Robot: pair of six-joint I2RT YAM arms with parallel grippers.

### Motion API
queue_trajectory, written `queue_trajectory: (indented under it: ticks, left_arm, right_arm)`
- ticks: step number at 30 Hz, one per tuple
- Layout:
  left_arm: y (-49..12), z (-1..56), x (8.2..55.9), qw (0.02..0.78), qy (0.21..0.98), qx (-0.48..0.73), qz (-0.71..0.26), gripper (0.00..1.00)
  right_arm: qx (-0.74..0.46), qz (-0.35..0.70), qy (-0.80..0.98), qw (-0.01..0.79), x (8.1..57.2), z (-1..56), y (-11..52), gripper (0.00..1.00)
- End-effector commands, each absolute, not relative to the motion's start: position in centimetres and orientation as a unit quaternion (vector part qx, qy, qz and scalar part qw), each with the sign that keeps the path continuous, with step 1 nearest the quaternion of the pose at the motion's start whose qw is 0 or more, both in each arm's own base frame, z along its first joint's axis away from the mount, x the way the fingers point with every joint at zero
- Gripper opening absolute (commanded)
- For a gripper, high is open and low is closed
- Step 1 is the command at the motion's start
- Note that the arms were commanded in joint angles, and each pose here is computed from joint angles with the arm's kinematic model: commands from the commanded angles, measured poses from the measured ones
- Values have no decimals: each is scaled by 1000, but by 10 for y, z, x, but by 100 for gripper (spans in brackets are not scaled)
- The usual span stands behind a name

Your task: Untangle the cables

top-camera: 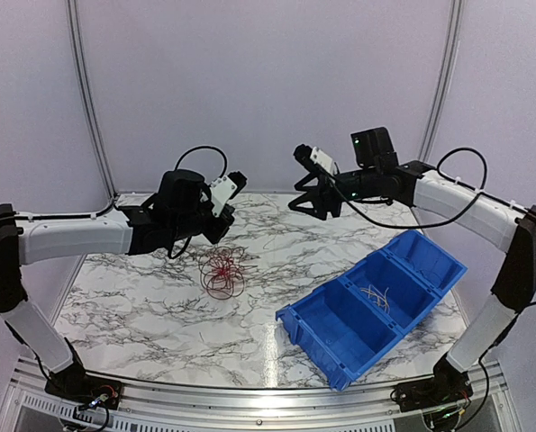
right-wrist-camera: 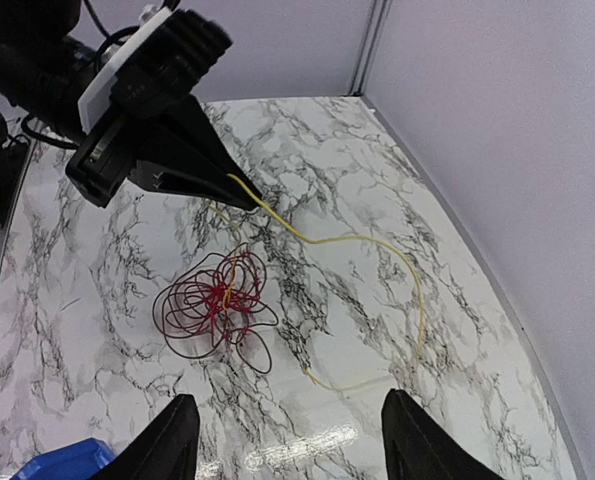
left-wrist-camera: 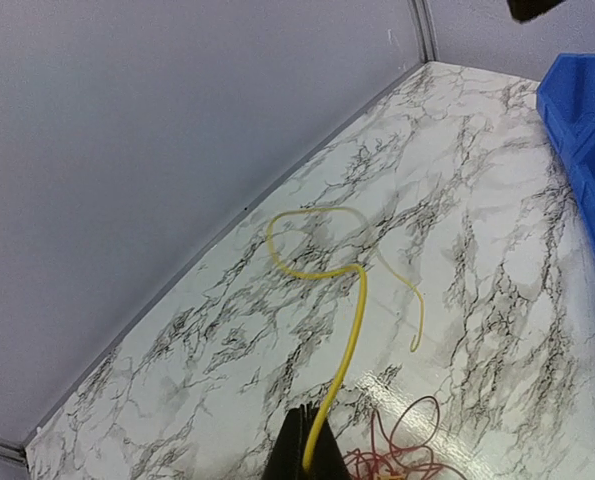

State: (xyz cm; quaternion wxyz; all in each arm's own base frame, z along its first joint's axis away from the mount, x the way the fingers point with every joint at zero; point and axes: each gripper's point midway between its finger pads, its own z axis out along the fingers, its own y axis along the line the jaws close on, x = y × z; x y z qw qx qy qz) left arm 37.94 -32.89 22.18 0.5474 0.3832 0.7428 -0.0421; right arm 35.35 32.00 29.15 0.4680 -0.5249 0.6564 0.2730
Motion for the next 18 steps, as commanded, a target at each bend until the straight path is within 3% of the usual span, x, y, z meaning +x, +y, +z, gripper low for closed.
queue_trajectory:
  ticks: [1, 18]
  left_arm:
    - [-334, 250, 362, 573, 722, 374, -103, 0]
    - [-334, 264, 334, 577, 700, 391, -157, 0]
  right_arm:
    - [-594, 246, 621, 449, 339, 273, 354, 63]
    - [-616, 228, 563, 502, 352, 279, 430, 65]
